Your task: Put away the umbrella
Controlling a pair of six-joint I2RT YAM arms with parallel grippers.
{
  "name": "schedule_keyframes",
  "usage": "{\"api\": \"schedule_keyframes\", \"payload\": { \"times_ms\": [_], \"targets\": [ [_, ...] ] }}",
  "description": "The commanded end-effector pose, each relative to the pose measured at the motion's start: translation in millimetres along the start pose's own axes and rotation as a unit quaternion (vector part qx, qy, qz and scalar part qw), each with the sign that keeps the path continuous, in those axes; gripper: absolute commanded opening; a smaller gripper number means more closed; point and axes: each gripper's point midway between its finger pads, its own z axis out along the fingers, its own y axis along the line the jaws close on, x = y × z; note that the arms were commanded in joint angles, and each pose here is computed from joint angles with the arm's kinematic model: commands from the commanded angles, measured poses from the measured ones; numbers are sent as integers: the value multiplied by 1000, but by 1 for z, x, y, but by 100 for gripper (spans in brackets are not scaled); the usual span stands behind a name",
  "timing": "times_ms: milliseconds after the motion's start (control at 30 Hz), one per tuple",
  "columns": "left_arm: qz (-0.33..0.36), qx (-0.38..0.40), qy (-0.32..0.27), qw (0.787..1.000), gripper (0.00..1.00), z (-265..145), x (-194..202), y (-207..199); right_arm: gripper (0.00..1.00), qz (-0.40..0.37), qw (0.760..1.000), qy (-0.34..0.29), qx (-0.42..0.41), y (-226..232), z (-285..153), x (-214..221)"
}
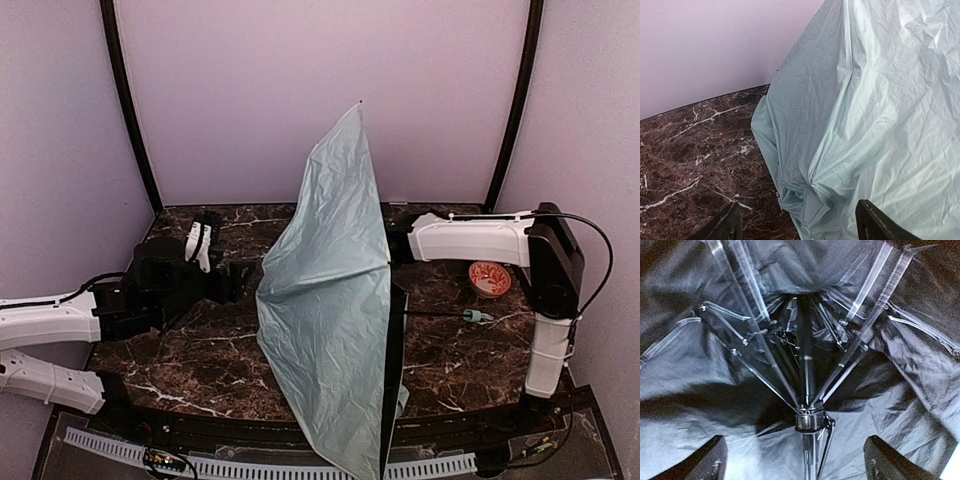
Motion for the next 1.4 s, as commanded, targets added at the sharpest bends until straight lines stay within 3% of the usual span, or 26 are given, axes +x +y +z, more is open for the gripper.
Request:
{"api": "schedule_keyframes", "payload": {
  "times_ms": [0, 100, 233, 333, 533, 667, 833, 1100, 1200, 1367],
  "targets": [
    [25, 8, -35, 999, 80, -15, -24, -7, 99, 6, 998, -54, 11, 8, -38, -33],
    [93, 89, -43, 991, 80, -18, -29, -44, 99, 0, 997, -77, 11, 16, -57, -38],
    [201, 196, -29, 959, 83, -27, -14, -106, 99, 3, 996, -94, -1, 25, -82, -40],
    [213, 255, -27, 943, 83, -33, -8, -130, 98, 29, 993, -115, 6, 19, -96, -37],
    [233, 135, -23, 963, 84, 14, -7, -105, 91, 95, 979, -177, 12, -1, -83, -44],
    [215, 113, 61, 968, 81, 65, 22, -86, 81, 146, 975, -168, -7, -20, -47, -40],
    [231, 127, 162, 951, 77, 93, 91, -83, 74, 208, 965, -143, -66, -20, -5, -16],
    [194, 147, 274, 930, 70, 107, 174, -70, 69, 267, 949, -144, -87, -19, 0, -2],
    [184, 149, 273, 932, 67, 108, 174, -67, 70, 274, 948, -150, -64, -22, -22, -1],
    [184, 174, 216, 943, 72, 97, 139, -76, 75, 291, 946, -142, 5, -36, -70, 15]
  ]
}}
